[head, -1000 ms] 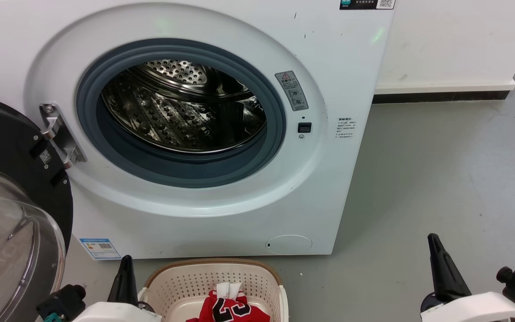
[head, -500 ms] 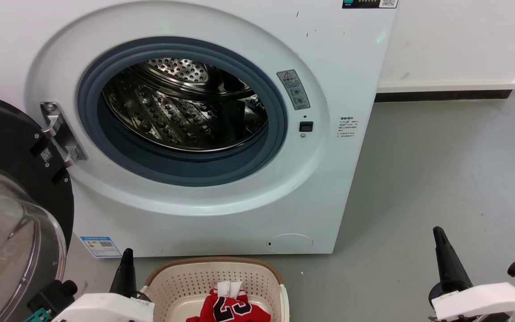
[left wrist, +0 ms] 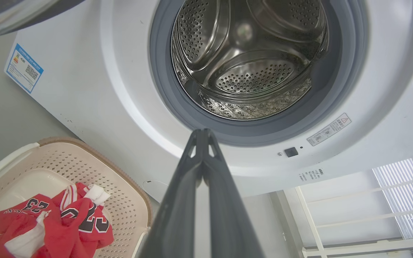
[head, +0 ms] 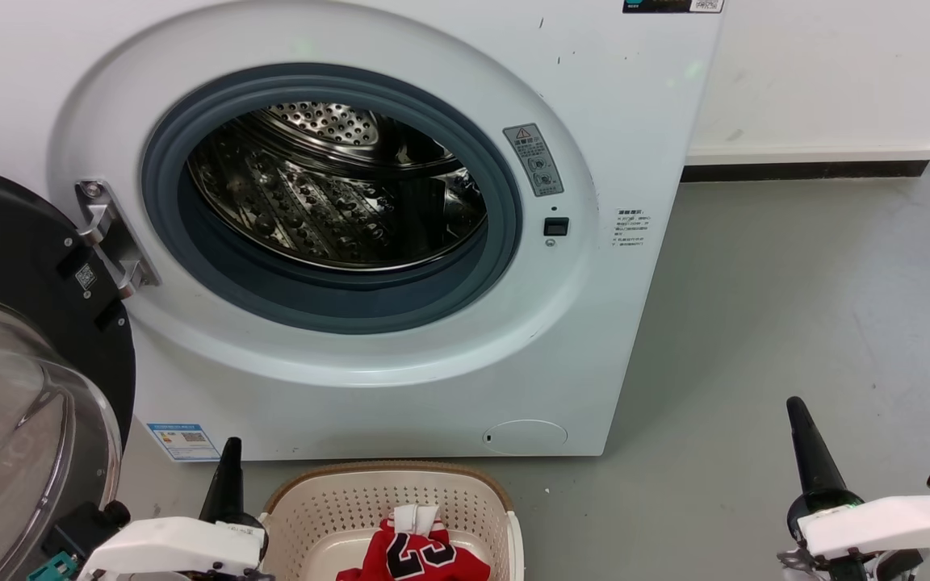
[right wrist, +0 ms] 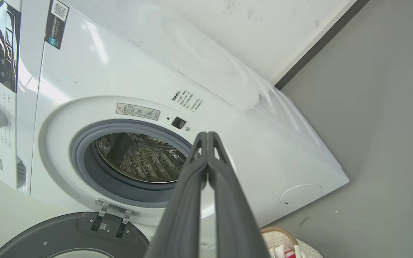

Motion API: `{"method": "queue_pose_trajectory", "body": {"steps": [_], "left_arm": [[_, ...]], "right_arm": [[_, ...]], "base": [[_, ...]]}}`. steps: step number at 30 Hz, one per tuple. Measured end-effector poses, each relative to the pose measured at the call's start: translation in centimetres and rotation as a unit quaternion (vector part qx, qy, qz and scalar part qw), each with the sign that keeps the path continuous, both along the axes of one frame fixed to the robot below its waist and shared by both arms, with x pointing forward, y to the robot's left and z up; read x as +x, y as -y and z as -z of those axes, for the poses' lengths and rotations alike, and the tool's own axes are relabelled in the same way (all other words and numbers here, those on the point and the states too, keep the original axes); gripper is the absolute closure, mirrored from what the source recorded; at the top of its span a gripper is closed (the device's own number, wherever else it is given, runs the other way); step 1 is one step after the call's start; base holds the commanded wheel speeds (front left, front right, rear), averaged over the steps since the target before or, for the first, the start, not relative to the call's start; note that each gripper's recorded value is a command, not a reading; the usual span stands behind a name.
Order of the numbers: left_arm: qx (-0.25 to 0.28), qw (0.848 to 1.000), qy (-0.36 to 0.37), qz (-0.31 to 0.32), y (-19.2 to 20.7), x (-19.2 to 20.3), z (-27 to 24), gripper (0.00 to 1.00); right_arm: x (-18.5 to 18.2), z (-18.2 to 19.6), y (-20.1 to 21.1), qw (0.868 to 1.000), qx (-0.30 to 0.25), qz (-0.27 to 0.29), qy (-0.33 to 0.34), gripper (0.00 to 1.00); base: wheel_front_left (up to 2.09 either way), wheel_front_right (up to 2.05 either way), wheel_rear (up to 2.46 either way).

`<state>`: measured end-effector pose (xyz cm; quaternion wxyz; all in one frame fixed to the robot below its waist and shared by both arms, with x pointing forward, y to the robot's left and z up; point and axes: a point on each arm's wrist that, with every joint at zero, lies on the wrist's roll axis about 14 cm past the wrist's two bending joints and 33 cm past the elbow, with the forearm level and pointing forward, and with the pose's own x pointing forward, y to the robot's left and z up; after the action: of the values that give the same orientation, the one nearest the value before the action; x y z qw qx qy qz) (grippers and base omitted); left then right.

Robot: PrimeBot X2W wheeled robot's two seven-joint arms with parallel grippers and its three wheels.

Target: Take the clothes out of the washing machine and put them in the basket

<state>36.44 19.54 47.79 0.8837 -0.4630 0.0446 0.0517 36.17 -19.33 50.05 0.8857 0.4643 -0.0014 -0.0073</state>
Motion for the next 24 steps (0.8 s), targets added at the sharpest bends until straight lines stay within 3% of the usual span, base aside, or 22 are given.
{"method": "queue_pose_trajectory", "body": {"steps": [24], "left_arm": [[-0.131, 0.991, 0.021, 0.002, 0.0, 1.1, -0.9, 1.0]], "right_arm": [[1.0, 0.1, 0.4, 0.992, 0.128, 0.001, -0.007, 1.0]], "base": [[0.0, 0.0, 0.0]]}}
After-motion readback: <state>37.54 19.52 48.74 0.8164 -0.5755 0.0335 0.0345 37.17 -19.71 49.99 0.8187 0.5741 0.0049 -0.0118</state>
